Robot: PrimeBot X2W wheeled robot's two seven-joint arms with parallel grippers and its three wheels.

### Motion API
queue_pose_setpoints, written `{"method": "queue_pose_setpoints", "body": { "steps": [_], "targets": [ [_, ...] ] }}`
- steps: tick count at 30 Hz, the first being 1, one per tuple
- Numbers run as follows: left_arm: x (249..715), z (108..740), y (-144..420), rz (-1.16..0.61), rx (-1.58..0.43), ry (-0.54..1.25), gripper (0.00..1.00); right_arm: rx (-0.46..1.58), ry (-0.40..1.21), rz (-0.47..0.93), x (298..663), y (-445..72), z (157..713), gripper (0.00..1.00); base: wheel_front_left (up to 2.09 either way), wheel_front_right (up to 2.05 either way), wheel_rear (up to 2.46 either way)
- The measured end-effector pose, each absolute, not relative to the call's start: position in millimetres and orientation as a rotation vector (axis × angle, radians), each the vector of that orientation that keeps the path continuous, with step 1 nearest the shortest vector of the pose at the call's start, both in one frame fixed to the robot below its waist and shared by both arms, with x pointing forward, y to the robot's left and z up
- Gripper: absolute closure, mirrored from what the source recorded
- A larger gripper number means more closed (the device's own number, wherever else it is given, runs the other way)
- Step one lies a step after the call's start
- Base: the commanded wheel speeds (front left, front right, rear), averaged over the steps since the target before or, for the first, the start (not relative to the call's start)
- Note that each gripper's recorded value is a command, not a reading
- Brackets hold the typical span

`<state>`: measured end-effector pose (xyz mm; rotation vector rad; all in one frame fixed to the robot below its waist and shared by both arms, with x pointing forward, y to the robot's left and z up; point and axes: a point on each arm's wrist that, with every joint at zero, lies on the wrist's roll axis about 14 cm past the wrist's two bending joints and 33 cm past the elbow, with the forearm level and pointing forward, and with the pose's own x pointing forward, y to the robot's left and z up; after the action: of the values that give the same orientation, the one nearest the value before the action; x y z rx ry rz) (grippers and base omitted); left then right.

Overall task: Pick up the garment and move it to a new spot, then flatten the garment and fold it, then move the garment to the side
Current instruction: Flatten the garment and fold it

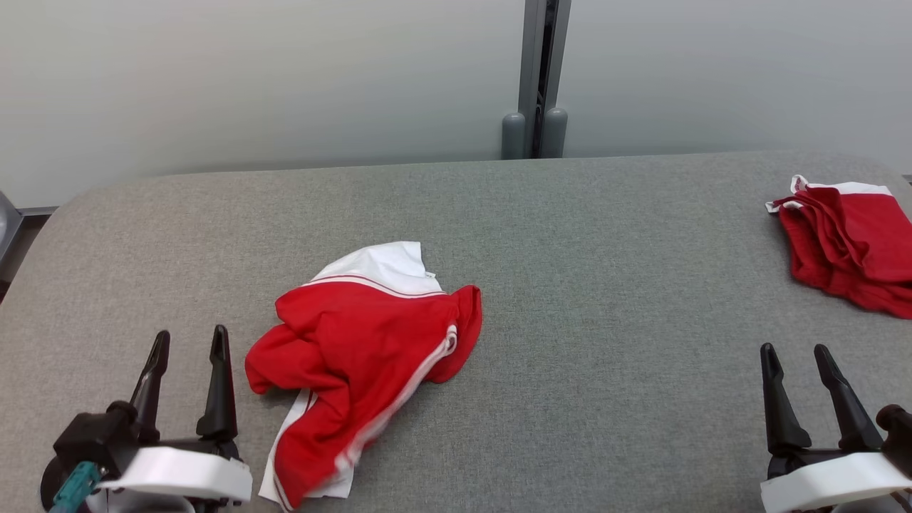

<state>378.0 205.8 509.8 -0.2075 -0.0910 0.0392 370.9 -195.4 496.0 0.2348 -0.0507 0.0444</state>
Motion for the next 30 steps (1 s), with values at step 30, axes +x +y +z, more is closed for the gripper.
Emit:
{"method": "queue_pose_setpoints", "body": {
  "steps": [30],
  "targets": [
    [352.0, 485.7, 209.2, 0.081, -0.189, -0.026, 0.0, 0.218, -0.007, 0.283, 383.5, -119.8, 491.9, 0.0, 0.0, 0.0, 0.0]
  ]
}}
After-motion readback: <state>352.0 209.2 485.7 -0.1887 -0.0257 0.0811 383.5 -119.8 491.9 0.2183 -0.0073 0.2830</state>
